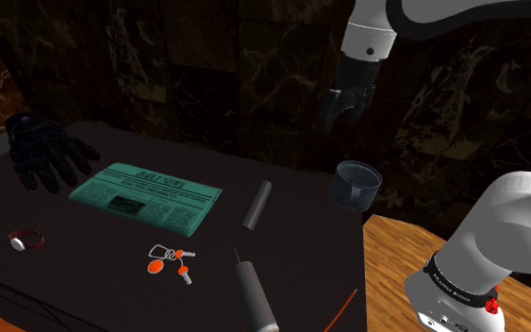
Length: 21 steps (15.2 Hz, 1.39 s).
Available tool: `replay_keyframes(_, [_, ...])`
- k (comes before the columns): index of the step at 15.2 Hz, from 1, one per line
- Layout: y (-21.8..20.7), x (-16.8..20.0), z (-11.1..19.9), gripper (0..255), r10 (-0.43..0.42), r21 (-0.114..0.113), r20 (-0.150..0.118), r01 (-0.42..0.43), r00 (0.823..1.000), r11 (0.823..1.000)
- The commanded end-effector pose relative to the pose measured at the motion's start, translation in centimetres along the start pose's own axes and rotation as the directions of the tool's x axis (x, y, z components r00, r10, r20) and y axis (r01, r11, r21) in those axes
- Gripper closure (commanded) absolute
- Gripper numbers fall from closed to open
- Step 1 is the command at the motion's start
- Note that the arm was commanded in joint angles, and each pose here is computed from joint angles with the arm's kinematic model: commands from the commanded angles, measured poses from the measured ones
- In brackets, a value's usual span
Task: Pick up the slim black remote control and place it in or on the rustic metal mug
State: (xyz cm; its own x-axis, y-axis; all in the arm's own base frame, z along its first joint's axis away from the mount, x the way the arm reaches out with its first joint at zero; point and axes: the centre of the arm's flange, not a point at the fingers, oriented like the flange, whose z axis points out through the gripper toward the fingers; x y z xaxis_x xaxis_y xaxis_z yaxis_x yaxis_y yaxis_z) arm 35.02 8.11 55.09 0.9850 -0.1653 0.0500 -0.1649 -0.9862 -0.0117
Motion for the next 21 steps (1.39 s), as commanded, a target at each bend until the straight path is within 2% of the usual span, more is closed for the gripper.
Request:
replay_keyframes(1, [-1.5, 0.8, 2.0, 0, 0.095, 0.009, 0.023, -0.096, 0.995, 0.995])
replay_keyframes(3, [-3.0, 1.5, 4.0, 0, 0.183, 0.016, 0.047, -0.184, 0.982, 0.983])
replay_keyframes(5, [-4.4, 2.4, 6.0, 0, 0.268, 0.020, 0.071, -0.270, 0.961, 0.963])
replay_keyframes(7, [-5.8, 3.3, 8.0, 0, 0.351, 0.022, 0.096, -0.355, 0.931, 0.935])
replay_keyframes(9, [-7.1, 4.3, 10.0, 0, 0.431, 0.022, 0.120, -0.436, 0.894, 0.899])
replay_keyframes(11, [-8.3, 5.3, 12.1, 0, 0.507, 0.020, 0.144, -0.515, 0.850, 0.857])
replay_keyframes(14, [-10.0, 7.0, 15.1, 0, 0.612, 0.012, 0.180, -0.624, 0.770, 0.781])
replay_keyframes(16, [-11.1, 8.2, 17.2, 0, 0.676, 0.005, 0.203, -0.691, 0.708, 0.723])
replay_keyframes(19, [-12.5, 10.1, 20.4, 0, 0.760, -0.010, 0.236, -0.781, 0.605, 0.625])
replay_keyframes(20, [-12.7, 10.5, 21.1, 0, 0.777, -0.014, 0.243, -0.799, 0.581, 0.602])
replay_keyframes(21, [-12.8, 10.4, 21.6, 0, 0.777, -0.014, 0.243, -0.799, 0.581, 0.602])
